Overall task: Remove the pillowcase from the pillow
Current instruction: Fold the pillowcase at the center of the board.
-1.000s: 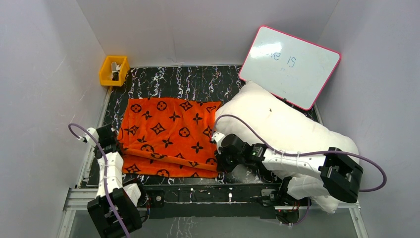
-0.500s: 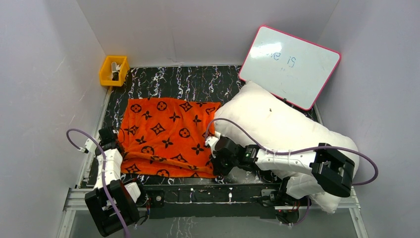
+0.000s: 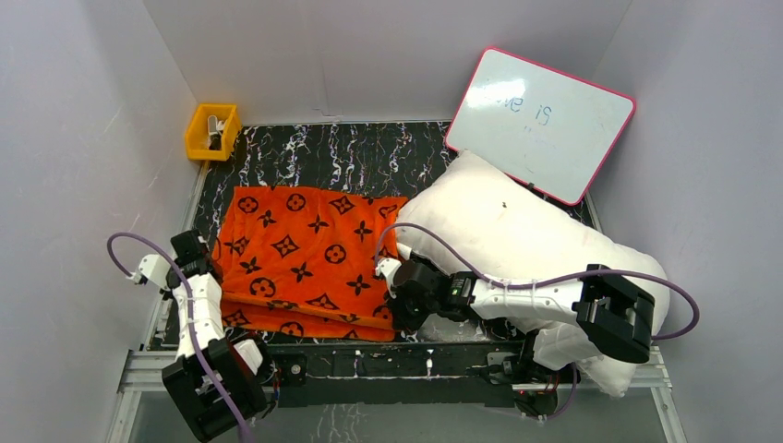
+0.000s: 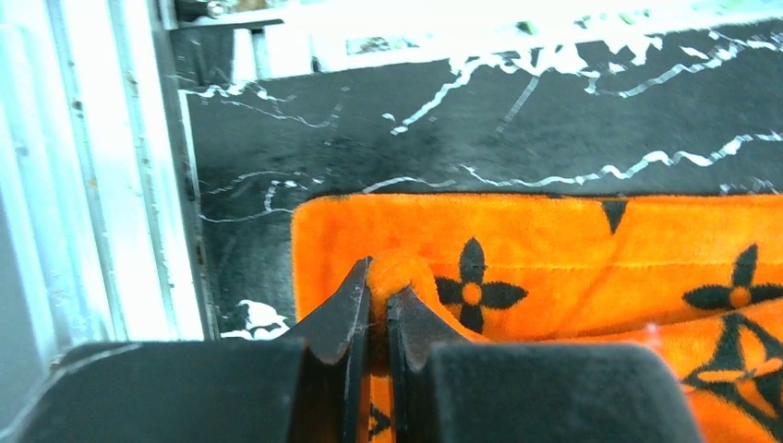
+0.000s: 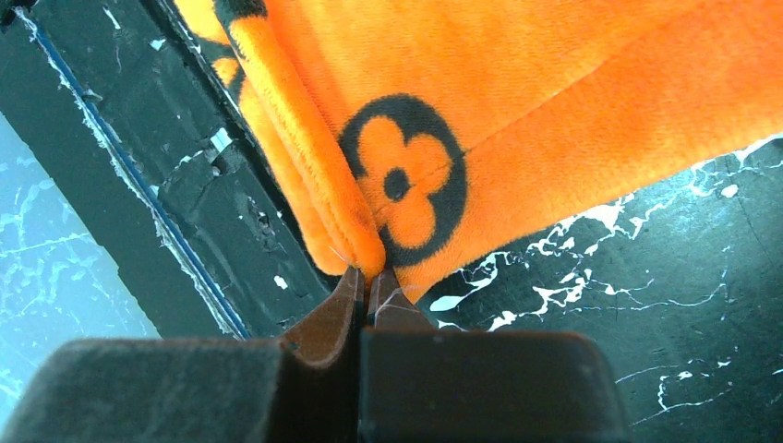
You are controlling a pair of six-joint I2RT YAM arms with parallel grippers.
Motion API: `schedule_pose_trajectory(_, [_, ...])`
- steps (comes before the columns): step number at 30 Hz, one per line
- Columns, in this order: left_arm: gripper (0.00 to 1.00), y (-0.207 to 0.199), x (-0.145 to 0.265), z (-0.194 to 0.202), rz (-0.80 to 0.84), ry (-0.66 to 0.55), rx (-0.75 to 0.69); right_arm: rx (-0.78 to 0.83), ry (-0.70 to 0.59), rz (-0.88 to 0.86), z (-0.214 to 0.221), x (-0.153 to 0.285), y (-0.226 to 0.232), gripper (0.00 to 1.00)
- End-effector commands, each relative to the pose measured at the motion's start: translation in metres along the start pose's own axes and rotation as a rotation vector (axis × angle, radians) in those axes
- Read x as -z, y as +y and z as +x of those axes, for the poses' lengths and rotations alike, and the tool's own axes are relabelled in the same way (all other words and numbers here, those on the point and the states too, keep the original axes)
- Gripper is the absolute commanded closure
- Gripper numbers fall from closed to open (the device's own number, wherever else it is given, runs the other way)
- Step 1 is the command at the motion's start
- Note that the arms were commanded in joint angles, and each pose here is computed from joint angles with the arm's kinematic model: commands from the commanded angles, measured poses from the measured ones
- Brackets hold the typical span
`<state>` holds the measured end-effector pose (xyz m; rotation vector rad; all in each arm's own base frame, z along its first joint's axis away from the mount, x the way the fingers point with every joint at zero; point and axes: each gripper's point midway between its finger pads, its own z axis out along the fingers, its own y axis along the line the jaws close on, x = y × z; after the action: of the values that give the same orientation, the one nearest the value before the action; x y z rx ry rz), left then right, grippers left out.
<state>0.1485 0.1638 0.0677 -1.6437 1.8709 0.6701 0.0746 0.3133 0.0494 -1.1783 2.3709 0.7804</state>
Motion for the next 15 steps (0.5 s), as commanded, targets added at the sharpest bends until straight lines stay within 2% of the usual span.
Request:
schedule_pose_trajectory(1, [1.0,0.029,-0.006,-0.026,-0.13,-0.076,0.032,0.0,-0.033,0.022,-0.011,0.008,0.001,1.0])
schedule_pose_trajectory(12, [1.0,0.053,-0.015,-0.01,-0.226,-0.027,0.153,-0.012,-0.022,-0.007,-0.001,0.009,0.004,1.0])
schedule_pose_trajectory(14, [0.99,0.058,-0.014,-0.01,-0.247,-0.029,0.172,-0.002,-0.022,-0.016,-0.002,0.009,0.005,0.96])
schedule_pose_trajectory(15, [0.95,0.059,-0.014,-0.011,-0.255,-0.033,0.175,0.005,-0.023,-0.021,-0.003,0.009,0.006,0.92])
